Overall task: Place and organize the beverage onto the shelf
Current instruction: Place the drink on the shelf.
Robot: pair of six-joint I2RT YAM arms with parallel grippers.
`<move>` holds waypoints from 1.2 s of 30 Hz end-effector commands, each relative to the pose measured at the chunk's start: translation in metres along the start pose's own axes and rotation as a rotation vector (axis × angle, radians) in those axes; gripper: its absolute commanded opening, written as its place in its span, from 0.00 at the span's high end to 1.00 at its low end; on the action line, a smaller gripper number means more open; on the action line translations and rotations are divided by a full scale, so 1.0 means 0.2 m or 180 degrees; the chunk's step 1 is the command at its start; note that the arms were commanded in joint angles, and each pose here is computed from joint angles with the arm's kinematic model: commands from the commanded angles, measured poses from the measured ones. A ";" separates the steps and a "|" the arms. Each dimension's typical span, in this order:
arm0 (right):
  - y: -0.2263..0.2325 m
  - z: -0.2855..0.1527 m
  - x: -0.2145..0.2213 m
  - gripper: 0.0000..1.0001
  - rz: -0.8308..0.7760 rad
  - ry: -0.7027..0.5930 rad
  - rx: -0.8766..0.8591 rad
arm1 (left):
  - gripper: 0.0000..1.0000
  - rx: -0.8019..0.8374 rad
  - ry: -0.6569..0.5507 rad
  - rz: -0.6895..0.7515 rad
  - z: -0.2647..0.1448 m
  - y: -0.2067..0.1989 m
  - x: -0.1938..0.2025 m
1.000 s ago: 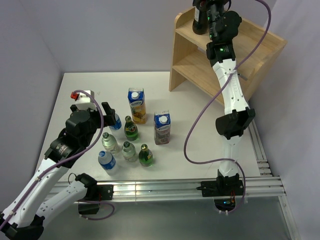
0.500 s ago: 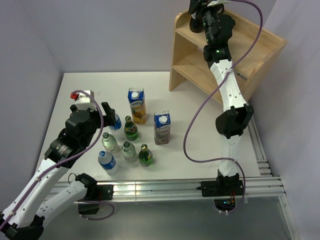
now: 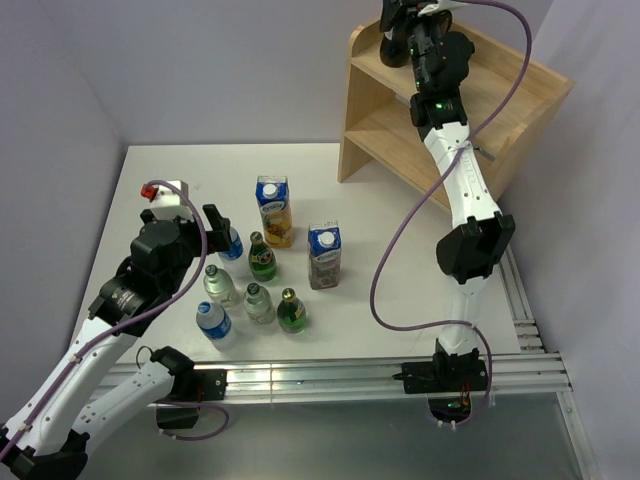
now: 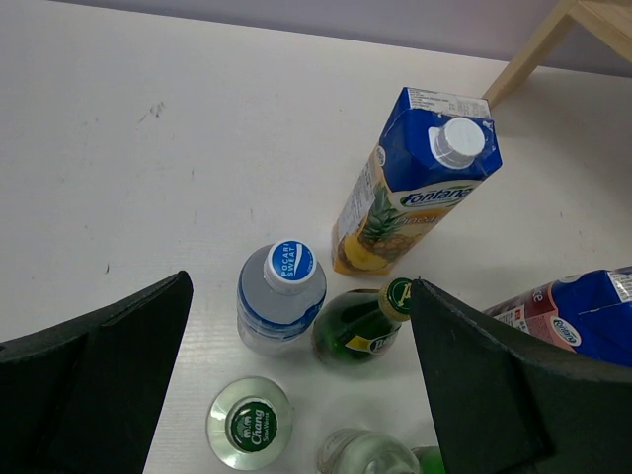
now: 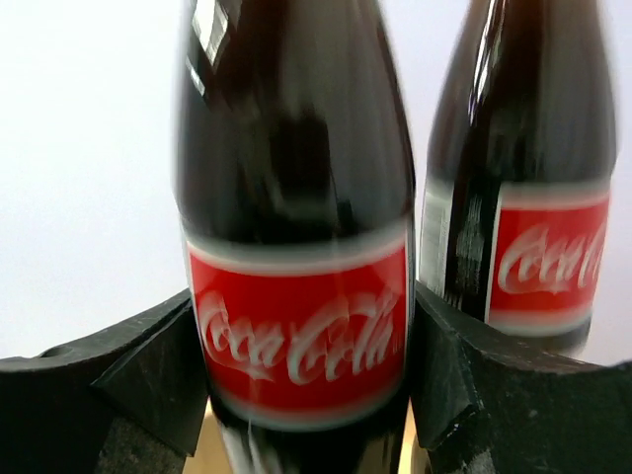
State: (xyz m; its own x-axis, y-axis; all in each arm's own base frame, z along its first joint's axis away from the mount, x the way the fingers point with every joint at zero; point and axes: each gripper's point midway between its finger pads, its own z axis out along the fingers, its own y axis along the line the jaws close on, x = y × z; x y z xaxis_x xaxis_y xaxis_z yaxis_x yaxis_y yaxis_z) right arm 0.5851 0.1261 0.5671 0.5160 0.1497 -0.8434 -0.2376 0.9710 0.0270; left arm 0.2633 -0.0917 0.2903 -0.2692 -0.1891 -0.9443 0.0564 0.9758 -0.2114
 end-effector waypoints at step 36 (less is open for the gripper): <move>0.01 -0.33 0.58 0.13 0.0076 0.1375 0.0132 | 0.01 0.0077 -0.0180 -0.0048 -0.02 -0.01 -0.07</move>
State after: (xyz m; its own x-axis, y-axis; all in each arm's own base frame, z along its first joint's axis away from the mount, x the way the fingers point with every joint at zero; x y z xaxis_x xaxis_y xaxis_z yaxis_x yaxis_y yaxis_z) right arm 0.5953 0.1323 0.4701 0.2448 0.1086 -0.9635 -0.2193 0.9742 0.0541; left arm 0.2610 -0.0905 0.2940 -0.2579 -0.1966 -0.9459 0.0607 0.9738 -0.2189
